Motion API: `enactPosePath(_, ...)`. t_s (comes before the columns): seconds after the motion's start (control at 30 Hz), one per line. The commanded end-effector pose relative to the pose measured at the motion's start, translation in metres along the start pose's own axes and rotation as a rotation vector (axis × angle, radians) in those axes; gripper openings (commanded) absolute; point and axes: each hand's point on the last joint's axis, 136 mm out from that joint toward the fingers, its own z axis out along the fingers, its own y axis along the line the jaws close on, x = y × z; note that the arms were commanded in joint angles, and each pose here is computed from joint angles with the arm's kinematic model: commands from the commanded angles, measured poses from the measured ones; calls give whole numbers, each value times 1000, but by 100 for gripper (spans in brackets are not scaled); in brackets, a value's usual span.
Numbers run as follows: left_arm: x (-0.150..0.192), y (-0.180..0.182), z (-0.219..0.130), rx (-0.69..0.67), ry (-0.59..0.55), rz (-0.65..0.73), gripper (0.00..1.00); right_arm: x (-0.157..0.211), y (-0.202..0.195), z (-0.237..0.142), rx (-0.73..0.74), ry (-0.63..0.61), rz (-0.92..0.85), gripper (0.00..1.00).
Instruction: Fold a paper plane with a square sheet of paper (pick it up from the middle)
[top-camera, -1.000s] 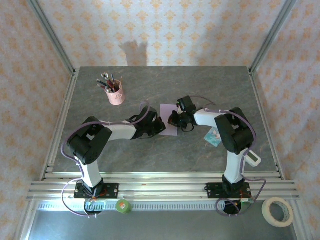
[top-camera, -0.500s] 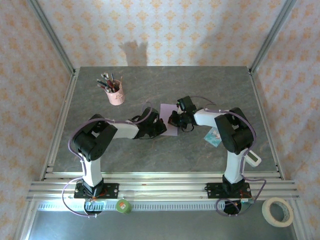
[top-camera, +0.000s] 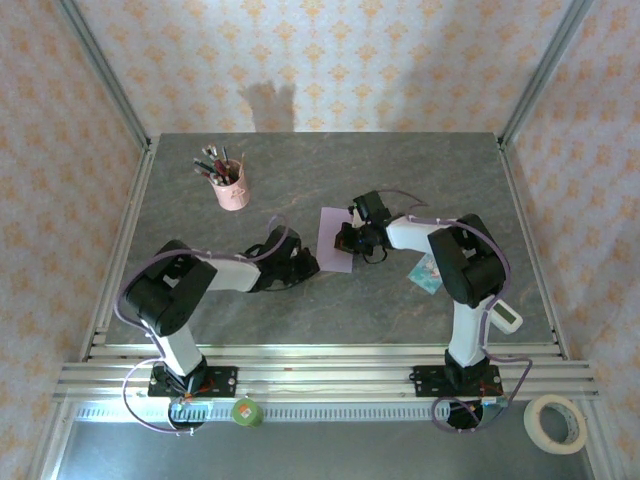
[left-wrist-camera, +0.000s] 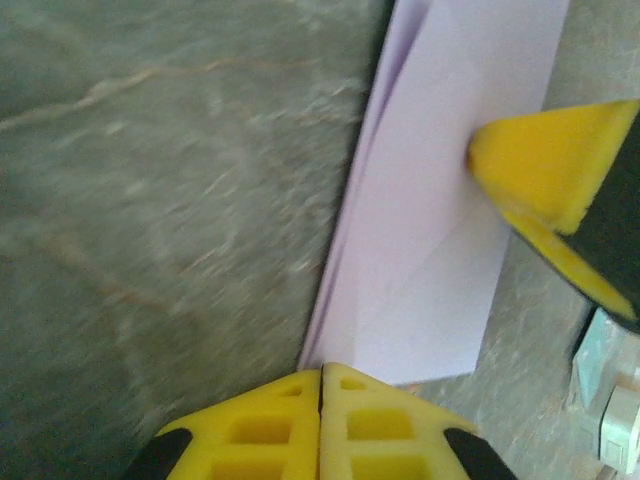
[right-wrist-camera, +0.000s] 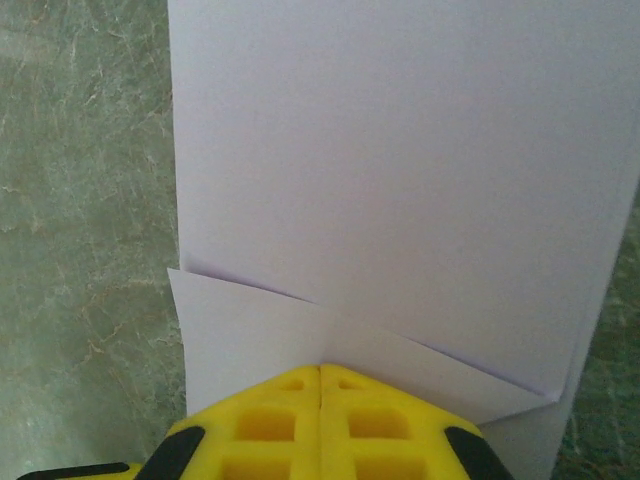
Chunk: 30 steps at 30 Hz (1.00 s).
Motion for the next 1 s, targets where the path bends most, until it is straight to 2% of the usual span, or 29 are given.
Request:
enactPosePath(0.0,-4,-1,-16,-12,-14,21,15,27,-25,9,83,116,-55,0)
enactPosePath(0.13,-29,-39,-33,84,-98,78,25,17,8,-3,-18,102,-137,0)
enactPosePath(0.23,-42,-54,-34,144,-124,83,29,1,26,-18,-54,27,-130,1)
enactPosePath(0.3,-46,-60,-27,168,-111,80,29,-12,31,-28,-49,-39,-85,7)
enactPosePath(0.43,-50,-67,-14,201,-88,69,29,-26,20,-39,-14,-125,66,13)
enactPosePath(0.53,-57,-65,-6,203,-75,45,29,-25,7,-44,-36,-152,245,21)
enactPosePath(0.6,-61,-69,-3,226,-59,29,28,-21,8,-48,-100,-149,343,22)
enactPosePath(0.7,-63,-72,1,229,-48,22,28,-20,8,-56,-135,-195,390,31)
enactPosePath(0.97,-68,-49,15,138,-60,-10,20,-7,-8,-48,-105,-176,431,32)
